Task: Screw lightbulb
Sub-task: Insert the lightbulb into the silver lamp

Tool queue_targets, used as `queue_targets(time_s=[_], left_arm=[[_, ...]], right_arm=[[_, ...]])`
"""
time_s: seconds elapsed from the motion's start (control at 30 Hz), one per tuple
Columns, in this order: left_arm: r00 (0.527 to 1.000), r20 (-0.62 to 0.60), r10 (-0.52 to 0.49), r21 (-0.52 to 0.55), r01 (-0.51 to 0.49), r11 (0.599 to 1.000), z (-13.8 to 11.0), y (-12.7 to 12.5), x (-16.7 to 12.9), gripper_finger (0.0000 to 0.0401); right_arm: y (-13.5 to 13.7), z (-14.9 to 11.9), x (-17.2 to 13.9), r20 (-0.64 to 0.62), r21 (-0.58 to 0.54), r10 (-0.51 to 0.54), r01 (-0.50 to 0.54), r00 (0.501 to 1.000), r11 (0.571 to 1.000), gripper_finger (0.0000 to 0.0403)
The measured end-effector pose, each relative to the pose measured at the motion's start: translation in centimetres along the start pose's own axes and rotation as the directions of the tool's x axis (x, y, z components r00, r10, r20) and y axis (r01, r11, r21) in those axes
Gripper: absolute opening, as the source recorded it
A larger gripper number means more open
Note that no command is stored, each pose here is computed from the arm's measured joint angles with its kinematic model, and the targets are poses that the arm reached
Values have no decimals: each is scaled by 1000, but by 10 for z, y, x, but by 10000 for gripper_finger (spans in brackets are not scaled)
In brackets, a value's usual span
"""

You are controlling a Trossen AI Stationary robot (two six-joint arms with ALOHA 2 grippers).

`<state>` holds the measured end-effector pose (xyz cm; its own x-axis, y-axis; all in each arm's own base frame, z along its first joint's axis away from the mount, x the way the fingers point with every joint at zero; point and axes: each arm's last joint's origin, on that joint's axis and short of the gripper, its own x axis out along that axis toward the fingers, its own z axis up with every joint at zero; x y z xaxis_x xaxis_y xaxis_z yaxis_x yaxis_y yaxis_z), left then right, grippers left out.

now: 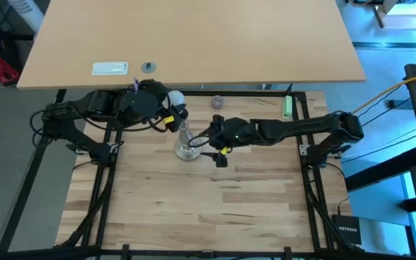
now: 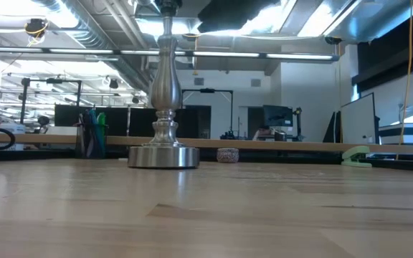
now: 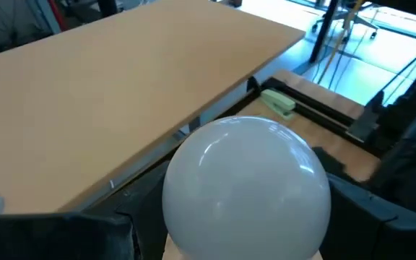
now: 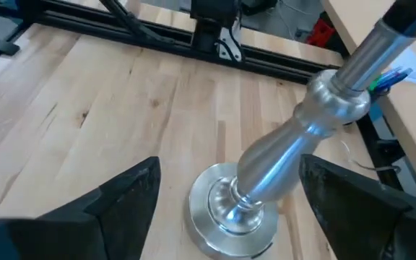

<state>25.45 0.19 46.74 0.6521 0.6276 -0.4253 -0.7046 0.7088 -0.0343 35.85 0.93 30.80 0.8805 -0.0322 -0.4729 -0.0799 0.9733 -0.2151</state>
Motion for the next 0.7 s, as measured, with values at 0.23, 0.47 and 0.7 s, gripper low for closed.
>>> queue_targets(time_s=[0.23, 0.47, 0.7], left_arm=[[998, -45, -52, -5, 51, 999, -1, -1, 4, 249], [996, -81, -22, 6, 23, 1000, -6, -5, 10, 249], [995, -85, -50, 35, 53, 998, -6, -10, 14, 249]], right_arm=[[4, -12, 5, -33, 22, 10, -9, 999, 1000, 301], [15, -52, 14, 207, 105, 27, -49, 978, 993, 272], [21, -92, 24, 238, 143, -97, 64, 966, 988, 266]])
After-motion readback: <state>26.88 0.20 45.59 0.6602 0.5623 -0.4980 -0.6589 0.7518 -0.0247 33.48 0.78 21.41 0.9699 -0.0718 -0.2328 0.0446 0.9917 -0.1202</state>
